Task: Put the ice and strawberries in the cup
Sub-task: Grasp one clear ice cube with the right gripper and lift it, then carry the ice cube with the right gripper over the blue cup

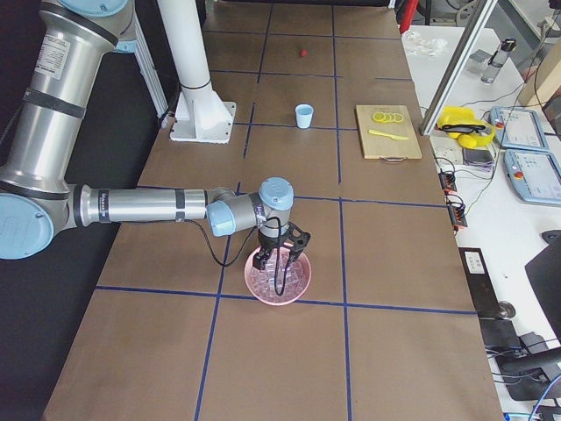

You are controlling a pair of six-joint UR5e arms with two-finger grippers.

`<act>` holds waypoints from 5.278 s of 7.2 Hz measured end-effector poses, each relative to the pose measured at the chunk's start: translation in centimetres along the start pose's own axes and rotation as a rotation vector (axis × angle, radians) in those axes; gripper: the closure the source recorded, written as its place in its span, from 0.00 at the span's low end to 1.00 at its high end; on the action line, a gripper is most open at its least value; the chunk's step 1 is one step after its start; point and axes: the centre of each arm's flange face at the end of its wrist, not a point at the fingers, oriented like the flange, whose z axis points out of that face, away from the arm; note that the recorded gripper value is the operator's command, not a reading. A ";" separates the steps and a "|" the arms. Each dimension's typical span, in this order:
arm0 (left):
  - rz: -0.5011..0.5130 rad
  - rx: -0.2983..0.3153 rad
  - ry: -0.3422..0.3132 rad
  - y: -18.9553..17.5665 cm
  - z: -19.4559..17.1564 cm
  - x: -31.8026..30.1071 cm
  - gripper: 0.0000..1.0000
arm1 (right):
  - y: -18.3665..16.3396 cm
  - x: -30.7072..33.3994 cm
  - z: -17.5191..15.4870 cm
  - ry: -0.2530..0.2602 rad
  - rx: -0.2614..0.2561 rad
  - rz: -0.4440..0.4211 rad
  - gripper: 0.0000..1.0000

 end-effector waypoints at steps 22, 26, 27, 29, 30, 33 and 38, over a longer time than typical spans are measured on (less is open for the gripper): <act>0.012 0.011 -0.001 0.0 -0.7 0.8 0.00 | -0.9 -0.2 2.4 0.047 -0.006 -0.006 0.97; 0.012 0.011 -0.001 0.0 -0.7 0.7 0.00 | 0.0 -3.4 -1.0 -0.013 0.037 -0.011 1.00; 0.012 0.012 0.000 0.0 -0.7 0.8 0.00 | 0.1 -6.1 -2.8 -0.058 0.061 0.012 1.00; 0.014 0.013 -0.001 0.0 -0.8 0.8 0.00 | 0.4 -13.1 -5.9 -0.151 0.086 0.025 0.98; 0.013 0.013 -0.001 0.0 -0.7 0.7 0.00 | 1.5 -17.2 -6.7 -0.188 0.078 -0.005 0.98; 0.012 0.011 0.000 0.1 -0.7 0.7 0.00 | 11.4 -35.7 -8.0 -0.326 -0.019 -0.047 0.98; 0.004 0.006 0.038 0.5 -0.4 0.8 0.00 | 24.6 -57.1 -6.0 -0.400 -0.055 -0.078 0.96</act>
